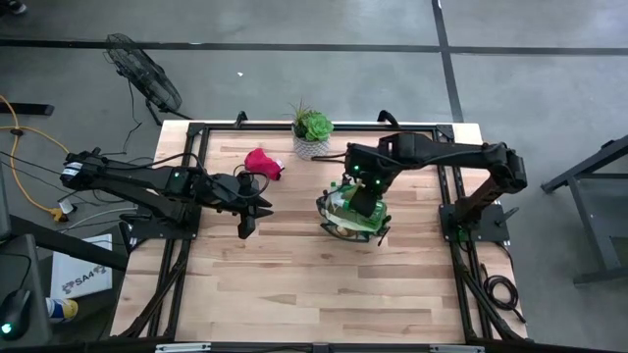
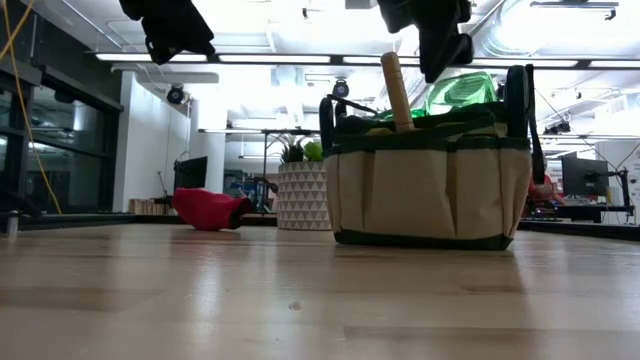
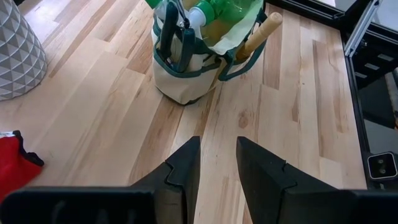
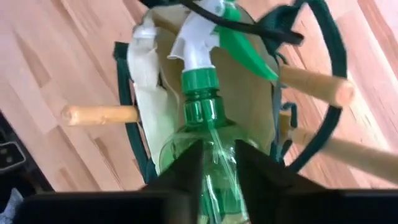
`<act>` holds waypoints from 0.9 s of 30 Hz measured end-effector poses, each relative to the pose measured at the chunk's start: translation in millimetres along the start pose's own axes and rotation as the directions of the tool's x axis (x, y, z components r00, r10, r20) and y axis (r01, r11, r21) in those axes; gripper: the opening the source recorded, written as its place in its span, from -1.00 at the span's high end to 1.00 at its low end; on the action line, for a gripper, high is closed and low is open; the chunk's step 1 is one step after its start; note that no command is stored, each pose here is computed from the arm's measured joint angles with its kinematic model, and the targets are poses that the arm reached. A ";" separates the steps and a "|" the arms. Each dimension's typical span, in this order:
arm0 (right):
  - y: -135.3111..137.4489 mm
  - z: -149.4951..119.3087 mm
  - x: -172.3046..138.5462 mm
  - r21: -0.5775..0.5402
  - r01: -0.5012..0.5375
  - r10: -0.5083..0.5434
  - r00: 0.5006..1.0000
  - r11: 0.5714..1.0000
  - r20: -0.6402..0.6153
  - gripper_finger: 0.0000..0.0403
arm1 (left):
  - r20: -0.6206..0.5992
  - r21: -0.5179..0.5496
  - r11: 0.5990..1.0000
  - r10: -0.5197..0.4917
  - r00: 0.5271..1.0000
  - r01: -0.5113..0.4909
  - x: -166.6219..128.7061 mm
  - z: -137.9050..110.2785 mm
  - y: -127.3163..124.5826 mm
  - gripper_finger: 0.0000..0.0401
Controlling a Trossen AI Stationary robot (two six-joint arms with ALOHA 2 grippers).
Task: Pick & Place Garden tools in Gardening bag
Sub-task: Put the green spray bottle into the gardening bag
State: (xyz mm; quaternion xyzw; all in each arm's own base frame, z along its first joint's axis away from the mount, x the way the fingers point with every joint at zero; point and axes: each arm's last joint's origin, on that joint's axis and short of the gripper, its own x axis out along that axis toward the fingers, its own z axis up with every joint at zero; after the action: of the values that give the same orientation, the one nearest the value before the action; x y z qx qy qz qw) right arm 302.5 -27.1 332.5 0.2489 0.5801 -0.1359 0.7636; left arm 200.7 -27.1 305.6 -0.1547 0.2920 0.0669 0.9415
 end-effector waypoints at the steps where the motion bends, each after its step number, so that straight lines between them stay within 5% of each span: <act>1: 1.0 -1.2 0.0 0.015 0.009 -0.009 1.000 1.000 -0.002 0.64 | 0.000 0.000 1.000 0.000 1.000 0.000 0.0 0.0 0.0 0.50; 5: 8.9 -7.1 1.2 0.013 0.040 -0.040 0.999 0.999 -0.005 0.95 | 0.000 -0.001 1.000 0.000 1.000 0.000 0.0 0.0 0.0 0.50; 27: 16.3 -25.7 33.9 0.065 0.136 -0.131 0.989 0.989 -0.070 0.98 | 0.001 0.004 1.000 0.002 1.000 -0.002 0.0 0.0 0.1 0.50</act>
State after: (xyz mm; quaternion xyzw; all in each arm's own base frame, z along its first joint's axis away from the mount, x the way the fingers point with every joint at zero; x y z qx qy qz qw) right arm 299.4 3.3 298.6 0.2401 0.6152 -0.1986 0.7242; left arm 200.7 -27.0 305.6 -0.1526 0.2919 0.0674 0.9418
